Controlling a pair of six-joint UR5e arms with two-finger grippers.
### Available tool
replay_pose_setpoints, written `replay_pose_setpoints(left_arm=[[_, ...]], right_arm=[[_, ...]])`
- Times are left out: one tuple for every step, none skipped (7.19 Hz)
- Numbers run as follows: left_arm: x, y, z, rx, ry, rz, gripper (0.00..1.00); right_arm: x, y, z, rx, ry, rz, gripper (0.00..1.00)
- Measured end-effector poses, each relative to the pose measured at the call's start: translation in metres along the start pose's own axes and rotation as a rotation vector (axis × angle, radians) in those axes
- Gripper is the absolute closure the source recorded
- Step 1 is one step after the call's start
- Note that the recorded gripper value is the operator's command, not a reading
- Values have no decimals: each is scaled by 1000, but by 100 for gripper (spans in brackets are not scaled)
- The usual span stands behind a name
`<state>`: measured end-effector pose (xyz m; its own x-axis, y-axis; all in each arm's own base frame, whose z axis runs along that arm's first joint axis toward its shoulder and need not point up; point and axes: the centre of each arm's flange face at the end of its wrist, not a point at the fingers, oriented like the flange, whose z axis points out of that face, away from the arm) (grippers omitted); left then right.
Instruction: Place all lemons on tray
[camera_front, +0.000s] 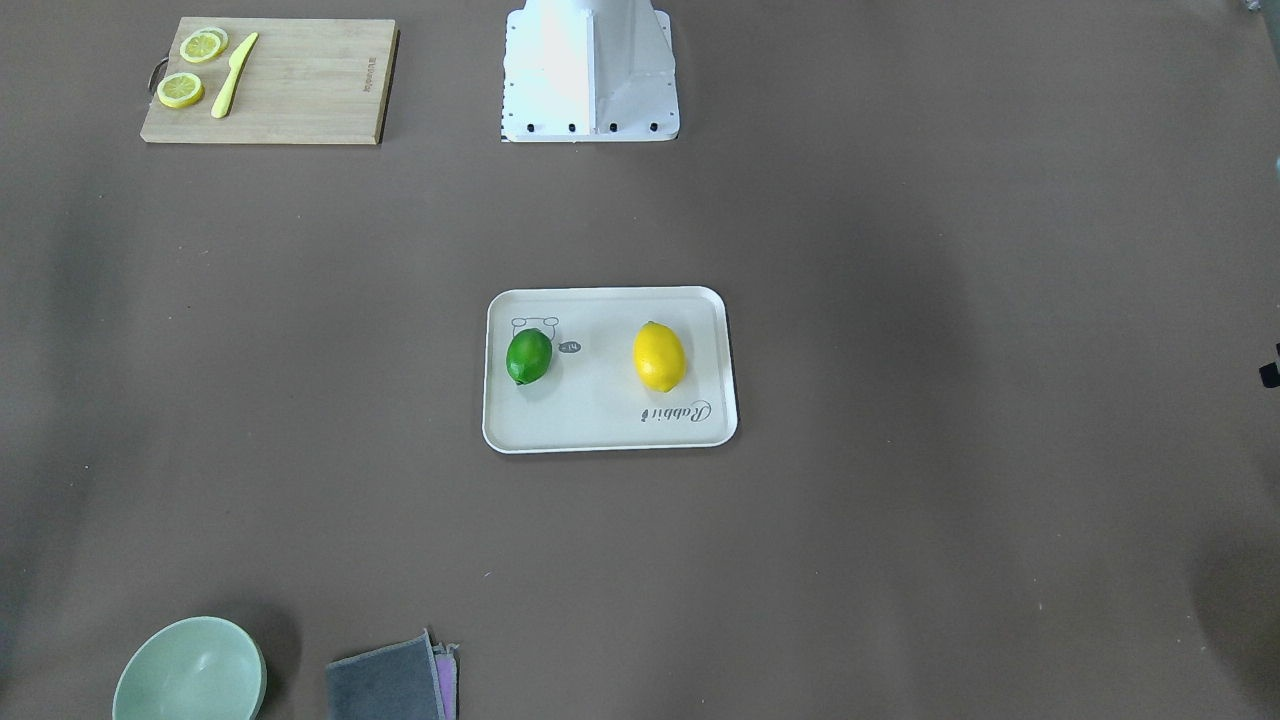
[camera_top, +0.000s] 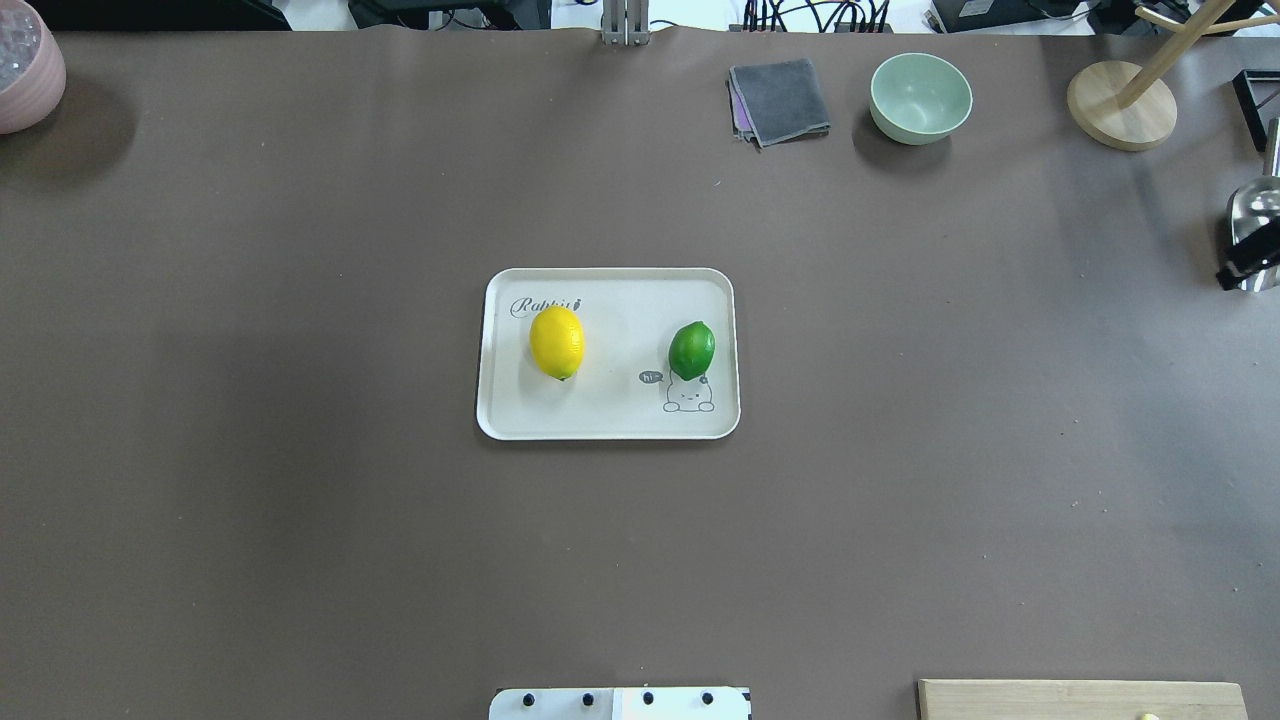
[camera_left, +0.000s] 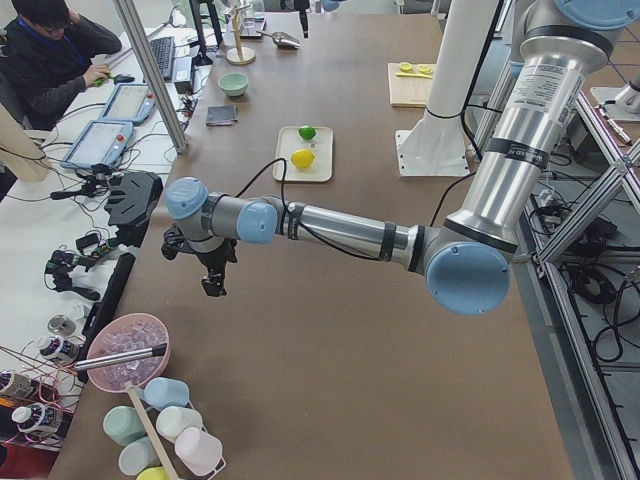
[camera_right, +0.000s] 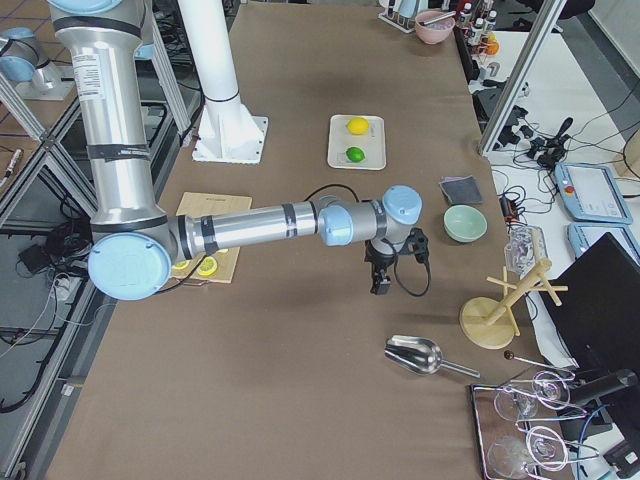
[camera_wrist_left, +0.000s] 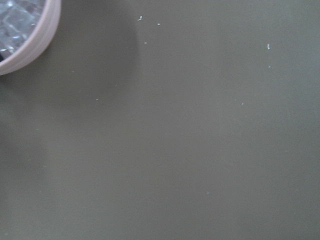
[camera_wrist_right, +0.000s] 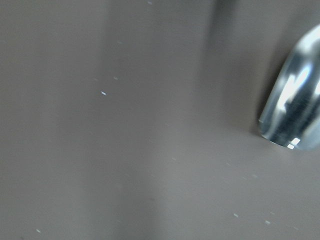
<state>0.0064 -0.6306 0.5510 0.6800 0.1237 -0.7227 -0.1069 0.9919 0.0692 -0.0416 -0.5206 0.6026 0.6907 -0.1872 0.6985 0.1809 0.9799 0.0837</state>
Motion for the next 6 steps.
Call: replay_pose_setpoints(left_arm=[[-29, 14, -15, -16, -7, -7, 3], [-58, 34, -19, -34, -16, -27, 3], [-75, 48, -17, -45, -28, -38, 3], [-84, 57, -13, -47, -35, -42, 3], [-93, 69, -5, -46, -38, -54, 2], [-105, 86, 9, -34, -41, -77, 3]], right_arm=[[46, 29, -17, -1, 4, 20, 0], [73, 49, -35, -6, 4, 66, 0], [80, 58, -47, -10, 6, 94, 0], [80, 62, -54, -11, 8, 110, 0], [77, 63, -58, -11, 8, 119, 0], [75, 63, -60, -14, 6, 125, 0]])
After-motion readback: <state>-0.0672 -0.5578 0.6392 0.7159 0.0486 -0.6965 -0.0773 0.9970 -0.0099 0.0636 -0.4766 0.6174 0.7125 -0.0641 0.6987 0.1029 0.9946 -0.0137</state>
